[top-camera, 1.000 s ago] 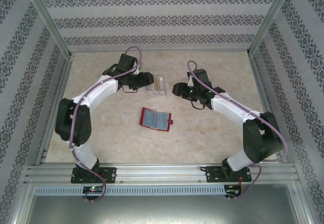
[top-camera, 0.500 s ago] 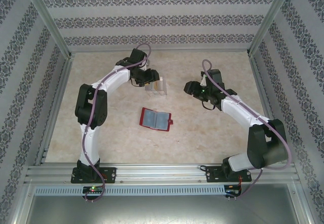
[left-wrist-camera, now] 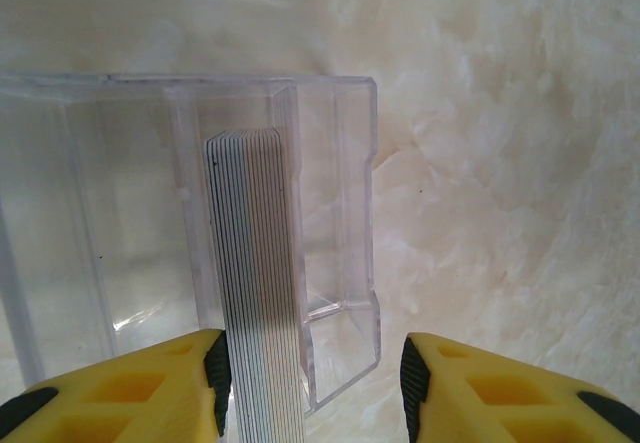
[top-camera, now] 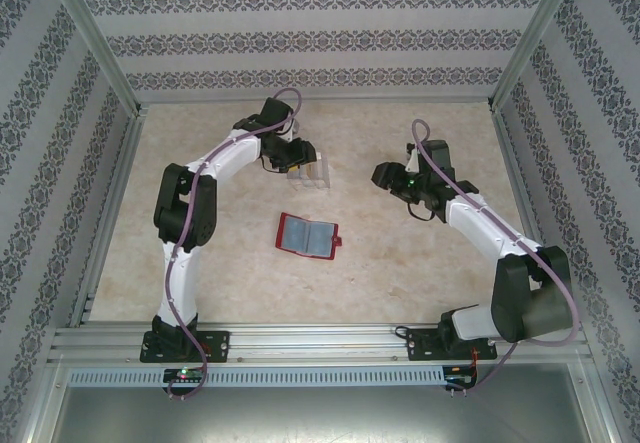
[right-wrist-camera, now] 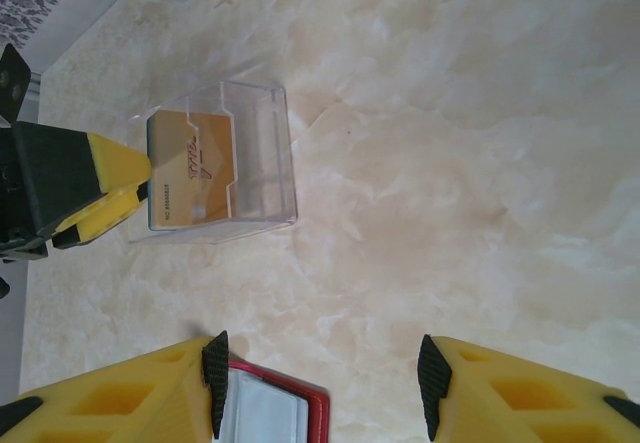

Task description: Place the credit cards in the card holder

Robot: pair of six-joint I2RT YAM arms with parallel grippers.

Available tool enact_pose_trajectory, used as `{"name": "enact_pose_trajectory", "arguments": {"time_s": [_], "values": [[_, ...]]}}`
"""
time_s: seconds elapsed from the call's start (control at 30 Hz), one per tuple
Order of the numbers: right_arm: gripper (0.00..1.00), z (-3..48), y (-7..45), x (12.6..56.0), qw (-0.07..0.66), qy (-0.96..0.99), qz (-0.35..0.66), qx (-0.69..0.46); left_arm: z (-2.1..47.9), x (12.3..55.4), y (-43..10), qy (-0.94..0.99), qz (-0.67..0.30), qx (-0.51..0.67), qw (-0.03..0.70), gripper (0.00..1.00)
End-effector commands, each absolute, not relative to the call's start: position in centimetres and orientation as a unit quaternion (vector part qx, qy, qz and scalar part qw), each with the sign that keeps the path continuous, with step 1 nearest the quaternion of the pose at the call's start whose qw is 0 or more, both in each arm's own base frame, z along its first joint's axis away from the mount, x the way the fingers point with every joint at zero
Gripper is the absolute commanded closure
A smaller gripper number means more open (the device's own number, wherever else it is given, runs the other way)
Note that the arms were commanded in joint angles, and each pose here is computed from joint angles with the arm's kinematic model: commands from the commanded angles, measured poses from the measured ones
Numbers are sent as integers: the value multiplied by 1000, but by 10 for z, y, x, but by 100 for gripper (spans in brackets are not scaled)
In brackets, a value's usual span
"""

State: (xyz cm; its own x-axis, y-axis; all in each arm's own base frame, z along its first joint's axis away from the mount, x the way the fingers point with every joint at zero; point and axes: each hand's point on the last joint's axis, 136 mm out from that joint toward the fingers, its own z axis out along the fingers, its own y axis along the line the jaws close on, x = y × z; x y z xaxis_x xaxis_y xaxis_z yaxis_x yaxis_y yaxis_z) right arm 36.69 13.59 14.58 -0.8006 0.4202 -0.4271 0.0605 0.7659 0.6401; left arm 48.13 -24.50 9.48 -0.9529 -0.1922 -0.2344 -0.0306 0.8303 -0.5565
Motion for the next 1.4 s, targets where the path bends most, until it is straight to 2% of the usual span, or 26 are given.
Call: {"name": "enact_pose_trajectory", "arguments": {"time_s": [0.0,0.13,0.2,0.43,0.8,1.1,1.37], "values": [[45,148,135,362,284,892,325,132,90,476,-252,949,-286,-51,121,49],[45,149,134,362,284,891,329,133,90,476,-252,949,-285,-52,121,50],[45,149,134,362,284,891,328,134,92,477,-253,948,-288,-51,123,55],[45,148,135,362,279,891,332,136,101,480,-253,946,-290,-47,137,61],[45,146,138,358,274,887,345,138,110,470,-269,929,-339,-41,144,76],[45,142,142,358,263,888,353,133,122,473,-267,927,-337,-42,161,77],[45,136,143,358,256,889,355,135,129,473,-277,920,-362,-28,147,73]]}}
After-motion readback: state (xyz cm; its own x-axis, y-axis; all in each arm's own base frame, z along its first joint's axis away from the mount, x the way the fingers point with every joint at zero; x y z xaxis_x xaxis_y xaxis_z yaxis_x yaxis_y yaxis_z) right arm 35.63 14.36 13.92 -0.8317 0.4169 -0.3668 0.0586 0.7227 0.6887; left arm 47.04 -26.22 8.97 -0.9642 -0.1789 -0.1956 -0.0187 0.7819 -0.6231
